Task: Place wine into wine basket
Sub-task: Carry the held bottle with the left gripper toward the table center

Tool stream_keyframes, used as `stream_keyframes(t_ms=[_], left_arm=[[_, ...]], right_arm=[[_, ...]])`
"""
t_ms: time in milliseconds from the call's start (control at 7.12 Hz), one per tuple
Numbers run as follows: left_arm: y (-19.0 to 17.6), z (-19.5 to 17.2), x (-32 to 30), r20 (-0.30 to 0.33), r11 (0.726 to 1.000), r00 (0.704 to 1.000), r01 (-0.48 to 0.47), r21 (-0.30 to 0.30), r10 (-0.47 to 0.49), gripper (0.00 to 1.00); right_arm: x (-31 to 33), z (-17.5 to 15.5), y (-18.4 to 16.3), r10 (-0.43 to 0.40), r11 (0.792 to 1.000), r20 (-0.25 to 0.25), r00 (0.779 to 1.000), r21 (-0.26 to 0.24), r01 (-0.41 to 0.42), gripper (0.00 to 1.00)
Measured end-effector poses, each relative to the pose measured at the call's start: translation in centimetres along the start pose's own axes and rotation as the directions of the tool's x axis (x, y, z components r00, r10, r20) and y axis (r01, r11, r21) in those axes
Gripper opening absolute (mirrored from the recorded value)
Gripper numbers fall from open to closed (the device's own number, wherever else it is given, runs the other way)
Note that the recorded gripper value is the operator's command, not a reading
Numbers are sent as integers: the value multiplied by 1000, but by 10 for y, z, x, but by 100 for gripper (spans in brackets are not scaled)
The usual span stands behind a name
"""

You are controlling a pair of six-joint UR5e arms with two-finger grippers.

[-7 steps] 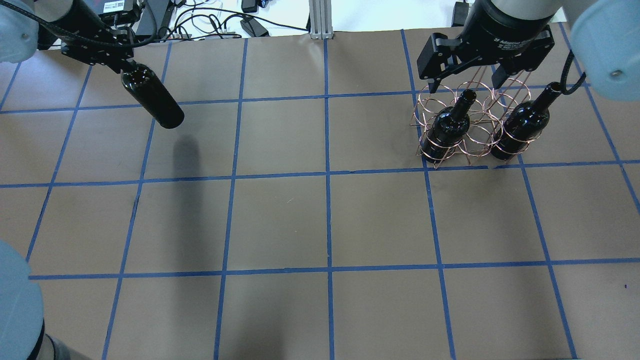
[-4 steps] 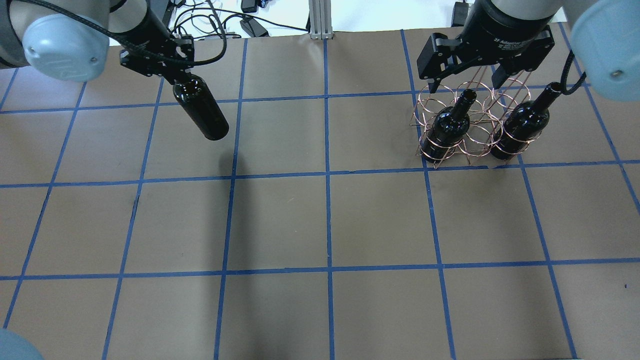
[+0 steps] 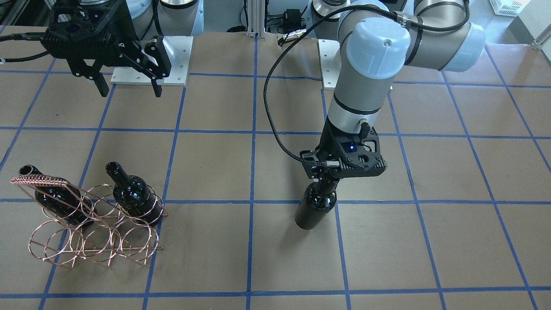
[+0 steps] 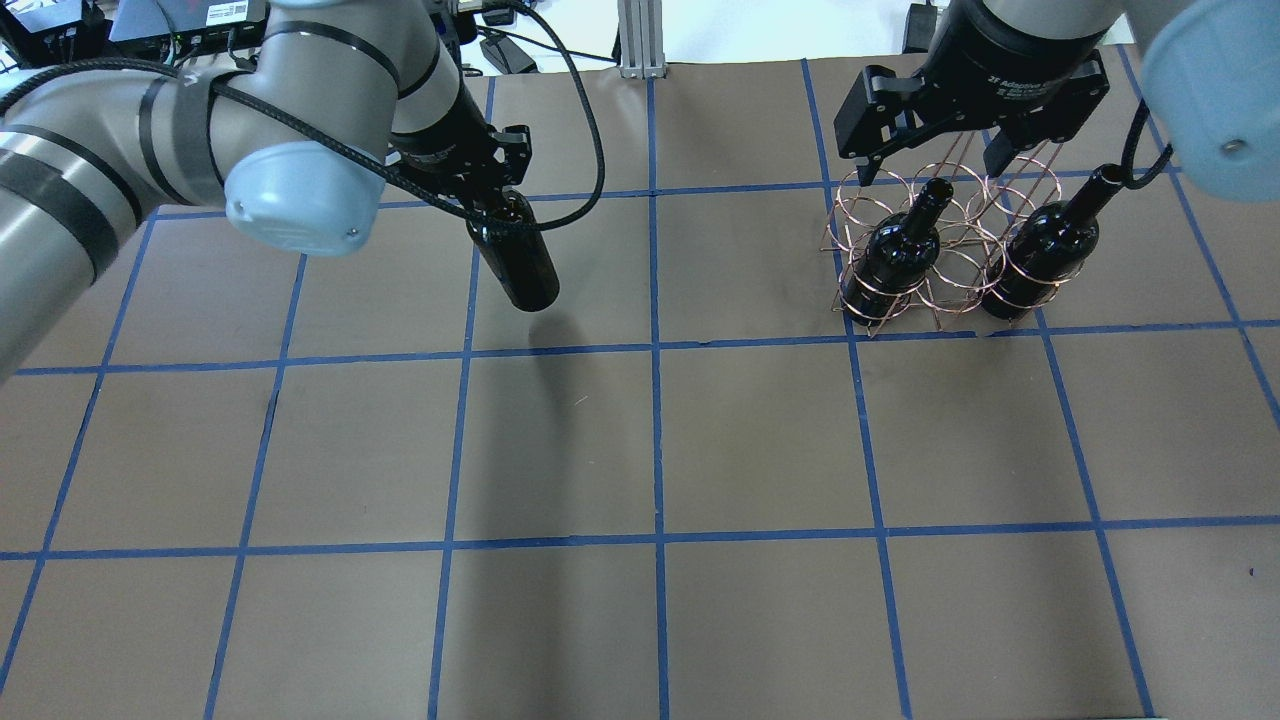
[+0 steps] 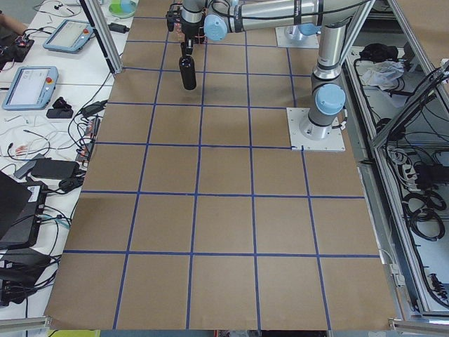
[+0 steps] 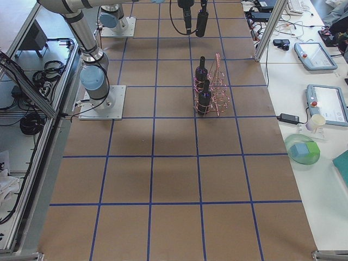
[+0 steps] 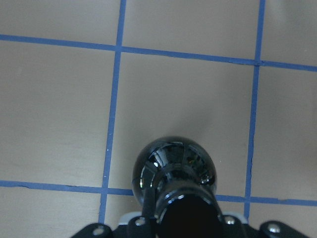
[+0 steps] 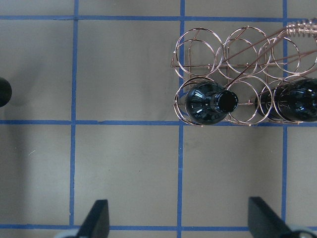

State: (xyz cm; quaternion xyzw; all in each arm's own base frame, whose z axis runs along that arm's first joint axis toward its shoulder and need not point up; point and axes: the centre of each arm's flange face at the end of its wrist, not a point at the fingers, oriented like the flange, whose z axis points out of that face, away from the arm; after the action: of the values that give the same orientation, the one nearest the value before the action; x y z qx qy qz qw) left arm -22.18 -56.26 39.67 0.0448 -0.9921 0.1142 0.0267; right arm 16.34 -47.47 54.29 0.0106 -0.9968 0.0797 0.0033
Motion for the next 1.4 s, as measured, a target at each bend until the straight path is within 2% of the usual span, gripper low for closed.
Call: stream_keyframes(t_ms=[281, 561, 1404], left_arm=[[19, 5, 15, 2, 999, 1000, -29, 23, 29, 0], [36, 7, 21, 42, 998, 997, -58, 21, 58, 0], [59, 11, 34, 58, 995, 994, -89, -33, 91, 0]], right_arm=[[0, 0, 0, 0, 1000, 0, 1000, 0, 0, 100], [0, 0, 0, 0, 1000, 0, 1000, 0, 0, 100], [0, 0, 0, -1, 1000, 0, 1000, -1, 1, 100]])
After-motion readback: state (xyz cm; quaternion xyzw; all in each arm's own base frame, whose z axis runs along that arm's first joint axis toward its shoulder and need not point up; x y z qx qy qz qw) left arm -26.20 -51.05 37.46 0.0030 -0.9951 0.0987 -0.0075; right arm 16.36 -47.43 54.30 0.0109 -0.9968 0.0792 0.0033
